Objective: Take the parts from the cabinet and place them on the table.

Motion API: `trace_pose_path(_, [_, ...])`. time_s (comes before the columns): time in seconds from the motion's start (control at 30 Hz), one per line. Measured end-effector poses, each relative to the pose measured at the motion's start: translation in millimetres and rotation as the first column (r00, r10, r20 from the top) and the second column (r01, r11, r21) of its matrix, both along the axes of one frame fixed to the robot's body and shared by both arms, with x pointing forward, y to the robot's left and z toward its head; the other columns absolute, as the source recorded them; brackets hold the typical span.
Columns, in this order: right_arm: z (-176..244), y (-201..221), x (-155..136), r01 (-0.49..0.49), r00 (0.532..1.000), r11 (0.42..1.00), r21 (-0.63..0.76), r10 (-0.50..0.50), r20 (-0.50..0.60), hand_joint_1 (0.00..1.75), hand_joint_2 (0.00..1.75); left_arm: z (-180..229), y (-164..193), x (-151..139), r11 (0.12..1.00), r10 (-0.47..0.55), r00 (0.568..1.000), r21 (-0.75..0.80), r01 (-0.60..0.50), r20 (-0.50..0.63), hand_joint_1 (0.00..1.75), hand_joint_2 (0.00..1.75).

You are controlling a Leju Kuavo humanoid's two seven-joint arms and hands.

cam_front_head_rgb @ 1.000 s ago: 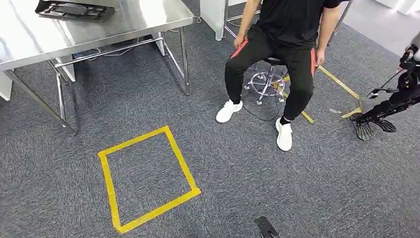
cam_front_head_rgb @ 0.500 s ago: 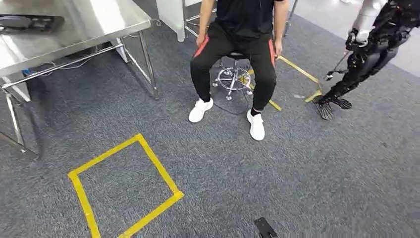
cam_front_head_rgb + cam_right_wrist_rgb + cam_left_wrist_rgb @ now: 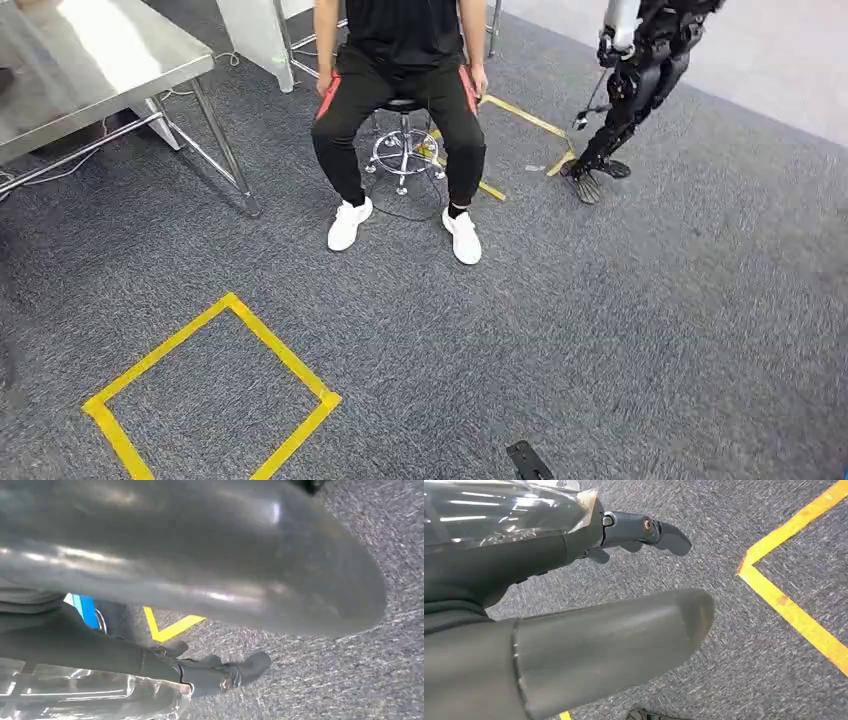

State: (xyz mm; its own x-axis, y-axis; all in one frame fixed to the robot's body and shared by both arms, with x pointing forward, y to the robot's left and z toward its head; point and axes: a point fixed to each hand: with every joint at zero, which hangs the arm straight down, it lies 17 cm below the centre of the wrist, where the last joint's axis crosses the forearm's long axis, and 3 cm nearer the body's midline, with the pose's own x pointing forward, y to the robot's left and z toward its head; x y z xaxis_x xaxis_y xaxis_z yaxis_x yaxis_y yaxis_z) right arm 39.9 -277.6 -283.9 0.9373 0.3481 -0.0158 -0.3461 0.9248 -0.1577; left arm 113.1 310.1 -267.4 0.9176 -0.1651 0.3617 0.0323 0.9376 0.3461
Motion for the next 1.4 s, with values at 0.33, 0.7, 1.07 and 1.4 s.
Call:
trace_pose_path(0.33, [0,3,-3,-0.016,1.0,1.0,0.013,0.016,-0.005,0.0,0.0,1,3,0,1.0,0.014,1.0,0.016,-0.014,0.012,0.0,0.0])
trace_pose_path(0.7, [0,-3,4,-0.019,1.0,1.0,0.009,0.019,0.0,0.0,0.0,3,-4,6,1.0,-0.002,1.0,0.023,0.001,0.025,0.0,0.0])
trace_pose_path(1.07, [0,-5,0,0.025,1.0,1.0,0.007,-0.025,-0.01,0.0,0.0,6,-21,22,0.999,-0.042,0.999,0.013,0.042,0.03,0.0,0.0])
trace_pose_path(1.4, [0,-1,-5,0.022,1.0,1.0,0.015,-0.022,-0.018,0.0,0.0,5,-21,19,0.999,-0.038,0.999,0.022,0.038,0.02,0.0,0.0])
